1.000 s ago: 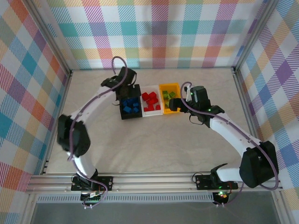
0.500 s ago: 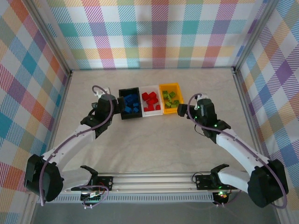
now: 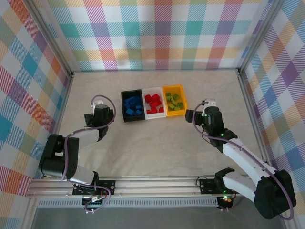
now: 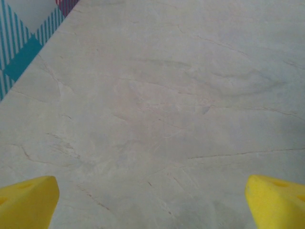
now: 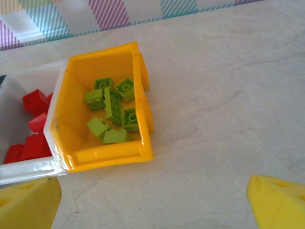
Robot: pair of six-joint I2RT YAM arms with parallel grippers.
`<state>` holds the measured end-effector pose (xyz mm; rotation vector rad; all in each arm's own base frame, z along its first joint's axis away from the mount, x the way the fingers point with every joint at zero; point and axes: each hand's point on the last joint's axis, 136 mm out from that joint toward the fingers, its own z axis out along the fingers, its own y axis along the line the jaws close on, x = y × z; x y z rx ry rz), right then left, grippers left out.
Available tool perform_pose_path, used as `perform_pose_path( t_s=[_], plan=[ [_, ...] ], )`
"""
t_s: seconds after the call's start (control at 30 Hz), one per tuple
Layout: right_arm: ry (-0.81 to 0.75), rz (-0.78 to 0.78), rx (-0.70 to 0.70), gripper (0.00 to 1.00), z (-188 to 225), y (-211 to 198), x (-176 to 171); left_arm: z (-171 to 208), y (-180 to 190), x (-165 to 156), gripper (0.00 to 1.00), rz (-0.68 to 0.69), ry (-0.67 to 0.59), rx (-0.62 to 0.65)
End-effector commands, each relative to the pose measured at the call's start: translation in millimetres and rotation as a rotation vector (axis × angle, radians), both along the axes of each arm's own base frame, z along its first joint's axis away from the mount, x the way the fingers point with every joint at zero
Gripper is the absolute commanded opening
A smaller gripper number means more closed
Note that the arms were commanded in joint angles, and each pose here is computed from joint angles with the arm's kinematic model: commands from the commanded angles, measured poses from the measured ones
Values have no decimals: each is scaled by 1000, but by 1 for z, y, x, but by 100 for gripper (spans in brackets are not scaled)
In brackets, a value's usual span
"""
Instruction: Sort the legos into containers by color
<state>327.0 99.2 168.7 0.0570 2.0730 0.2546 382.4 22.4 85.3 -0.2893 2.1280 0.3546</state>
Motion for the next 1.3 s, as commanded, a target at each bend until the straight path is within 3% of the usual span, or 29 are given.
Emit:
perform_pose_path(
  t_s=[0.0,0.1,0.23,0.3,0.47,0.83,1.0,1.27],
  plan=[
    [-62,-20,-14,100,6,-10,2,5,5,17,100,-5,-112,-64],
    [-98,-27,-26,100,5,-16,4,5,1,16,100,-40,-142,-69],
    [-166,-50,-70,100,5,-29,8,-4,-32,11,100,-259,-221,-97],
    [-169,-76,-109,100,4,-43,11,-6,-30,12,100,-236,-173,-109],
    [-181,-180,-181,100,-8,-89,20,-3,-14,10,100,-150,-207,-101],
    [-209,-58,-190,100,-72,-77,62,-3,-14,10,100,-153,-209,-100],
    [-137,-64,-123,100,-77,-88,70,-3,-14,10,100,-152,-210,-100],
    [-186,-169,-126,100,-72,-104,61,-3,-14,10,100,-152,-209,-101]
  ],
)
